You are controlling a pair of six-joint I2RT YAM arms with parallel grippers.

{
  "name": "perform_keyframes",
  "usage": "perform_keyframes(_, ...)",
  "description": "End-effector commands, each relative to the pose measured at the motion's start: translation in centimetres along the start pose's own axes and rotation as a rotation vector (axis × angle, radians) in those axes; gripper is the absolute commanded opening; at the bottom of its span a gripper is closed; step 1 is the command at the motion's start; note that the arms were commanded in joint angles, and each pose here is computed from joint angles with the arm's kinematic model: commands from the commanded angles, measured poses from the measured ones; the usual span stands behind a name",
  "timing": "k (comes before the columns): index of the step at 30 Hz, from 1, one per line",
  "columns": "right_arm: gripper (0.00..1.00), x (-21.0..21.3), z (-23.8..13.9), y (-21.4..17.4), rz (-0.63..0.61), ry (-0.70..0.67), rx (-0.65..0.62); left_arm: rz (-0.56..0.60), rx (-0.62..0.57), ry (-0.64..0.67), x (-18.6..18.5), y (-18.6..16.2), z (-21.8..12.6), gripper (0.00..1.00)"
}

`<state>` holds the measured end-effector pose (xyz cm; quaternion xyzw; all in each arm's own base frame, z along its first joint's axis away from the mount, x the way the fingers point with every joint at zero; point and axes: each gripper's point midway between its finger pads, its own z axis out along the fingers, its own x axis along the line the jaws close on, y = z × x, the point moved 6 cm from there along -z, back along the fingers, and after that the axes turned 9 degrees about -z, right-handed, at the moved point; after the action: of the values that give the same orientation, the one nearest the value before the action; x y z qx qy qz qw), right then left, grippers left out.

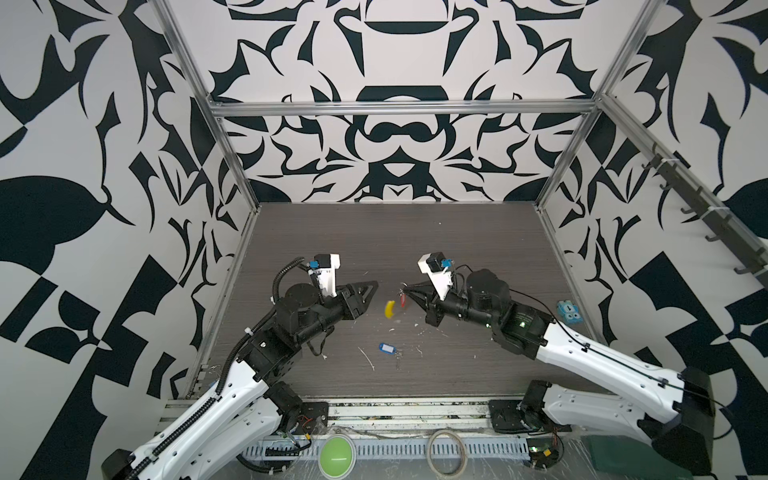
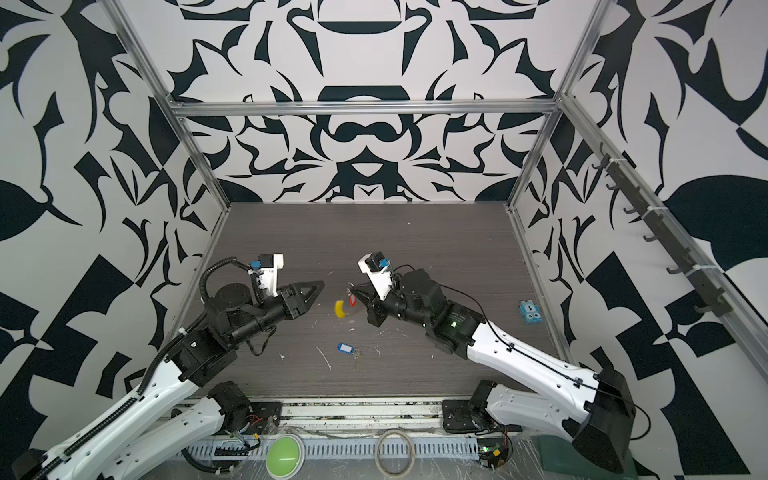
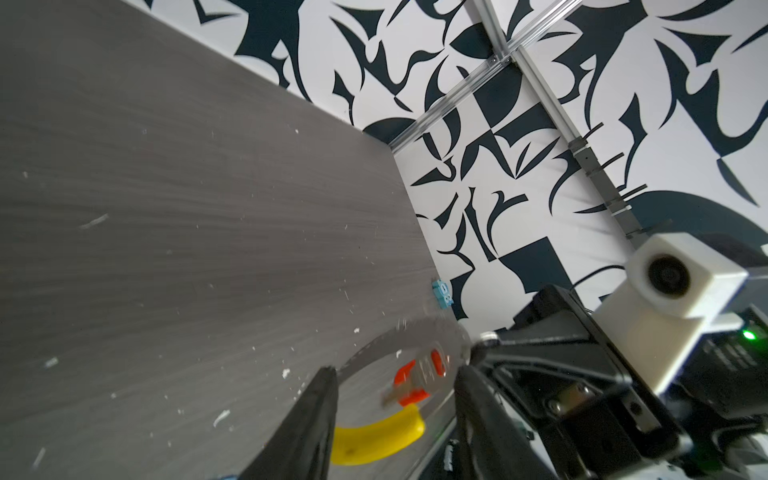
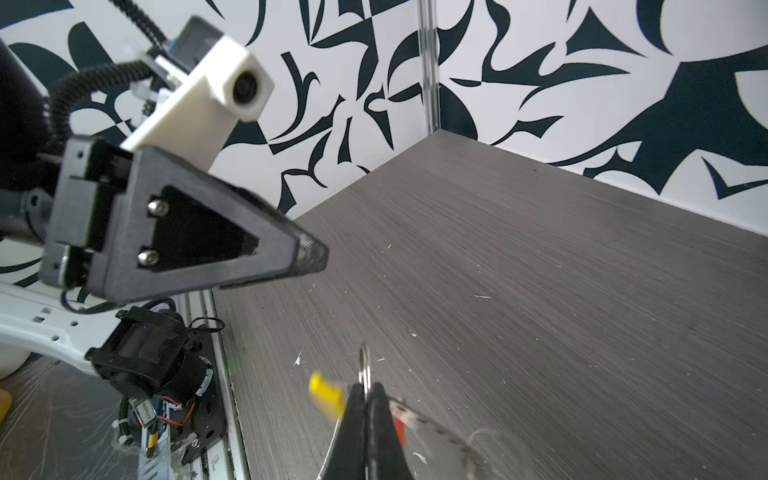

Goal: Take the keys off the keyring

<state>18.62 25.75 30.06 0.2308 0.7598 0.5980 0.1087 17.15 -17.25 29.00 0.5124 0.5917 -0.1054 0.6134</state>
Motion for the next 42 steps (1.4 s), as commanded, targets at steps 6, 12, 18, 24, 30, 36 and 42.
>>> perform_keyframes(6,0.00,0.4,-1.8,3.4,-0.030,0.127,-0.079,0.153,0.101,-0.030,-0.4,-1.3,-1.6,0.64)
perform_keyframes(12,0.00,0.8,-2.4,2.8,-0.057,0.186,-0.031,0.329,0.180,-0.141,-2.9,-1.3,-1.4,0.68)
perform_keyframes(18,0.00,1.8,-2.6,2.3,-0.062,0.284,-0.003,0.398,0.293,-0.250,-4.7,-1.8,-0.8,0.68)
perform_keyframes(24,0.00,3.2,-2.9,2.3,-0.068,0.426,-0.009,0.418,0.357,-0.366,-6.1,-2.4,-1.4,0.62)
perform_keyframes(30,0.00,3.9,-3.0,2.9,-0.065,0.501,-0.027,0.414,0.401,-0.361,-6.2,-2.6,-1.1,0.48)
perform_keyframes(36,0.00,3.8,-2.9,3.5,-0.049,0.503,-0.039,0.425,0.396,-0.363,-6.2,-2.5,-1.1,0.33)
perform_keyframes(42,0.00,3.9,-2.7,3.7,-0.036,0.510,-0.042,0.445,0.387,-0.382,-6.4,-2.5,-1.3,0.22)
